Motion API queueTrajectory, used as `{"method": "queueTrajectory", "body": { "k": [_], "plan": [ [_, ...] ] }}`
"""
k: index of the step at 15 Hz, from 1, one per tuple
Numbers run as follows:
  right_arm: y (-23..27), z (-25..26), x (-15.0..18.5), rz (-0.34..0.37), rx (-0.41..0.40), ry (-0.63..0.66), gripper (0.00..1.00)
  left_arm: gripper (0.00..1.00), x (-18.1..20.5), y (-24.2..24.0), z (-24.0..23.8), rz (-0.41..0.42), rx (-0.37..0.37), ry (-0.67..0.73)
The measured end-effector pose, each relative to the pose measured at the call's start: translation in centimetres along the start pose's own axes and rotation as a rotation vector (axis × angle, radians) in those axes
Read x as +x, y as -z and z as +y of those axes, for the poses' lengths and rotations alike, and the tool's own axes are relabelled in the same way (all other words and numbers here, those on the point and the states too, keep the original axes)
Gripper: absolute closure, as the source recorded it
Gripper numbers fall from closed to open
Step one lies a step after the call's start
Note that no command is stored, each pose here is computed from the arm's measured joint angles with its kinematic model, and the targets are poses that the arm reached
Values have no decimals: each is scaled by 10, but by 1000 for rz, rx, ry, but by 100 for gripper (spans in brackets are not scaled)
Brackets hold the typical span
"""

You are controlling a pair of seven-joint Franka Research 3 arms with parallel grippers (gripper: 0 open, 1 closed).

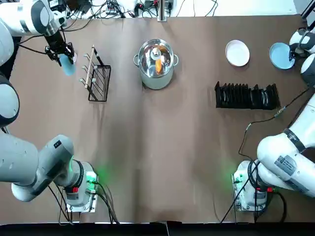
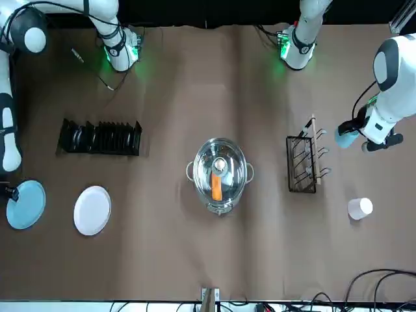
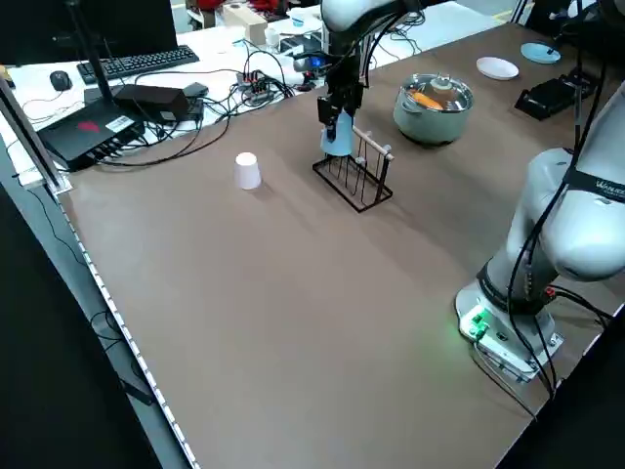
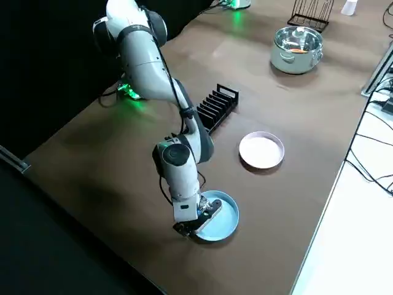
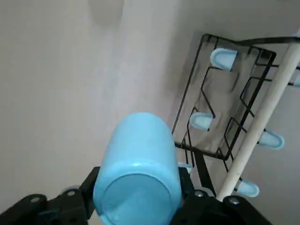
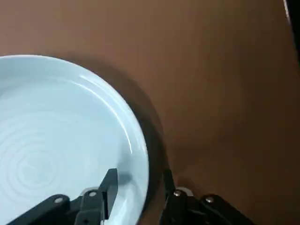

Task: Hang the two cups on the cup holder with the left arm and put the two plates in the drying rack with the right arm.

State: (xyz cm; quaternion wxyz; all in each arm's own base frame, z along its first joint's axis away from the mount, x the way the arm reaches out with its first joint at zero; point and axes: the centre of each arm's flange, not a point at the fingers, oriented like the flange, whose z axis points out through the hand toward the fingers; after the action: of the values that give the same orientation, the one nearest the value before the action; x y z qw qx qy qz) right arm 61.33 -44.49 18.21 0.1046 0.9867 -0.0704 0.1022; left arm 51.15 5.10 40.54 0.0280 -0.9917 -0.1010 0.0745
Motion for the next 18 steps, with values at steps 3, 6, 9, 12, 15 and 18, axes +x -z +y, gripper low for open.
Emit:
{"method": "queueTrajectory", "body": {
  "k": [3,6,9,12,15,18],
  "plan": [
    [-3,-1,0,7,8,-13,63,31,8,-3,8,42,-17,21],
    [0,0,3,16,5,-15,89,31,15,-10,20,64,-40,38],
    [8,-3,11,32,6,-9,93,31,21,-12,28,69,-57,45],
    [22,-17,23,-18,40,16,93,31,27,-1,34,91,-67,65],
    [73,-47,46,-106,99,105,95,31,28,0,42,91,-71,65],
    [146,-84,67,-168,132,231,97,31,30,-7,42,77,-80,64]
  ]
}}
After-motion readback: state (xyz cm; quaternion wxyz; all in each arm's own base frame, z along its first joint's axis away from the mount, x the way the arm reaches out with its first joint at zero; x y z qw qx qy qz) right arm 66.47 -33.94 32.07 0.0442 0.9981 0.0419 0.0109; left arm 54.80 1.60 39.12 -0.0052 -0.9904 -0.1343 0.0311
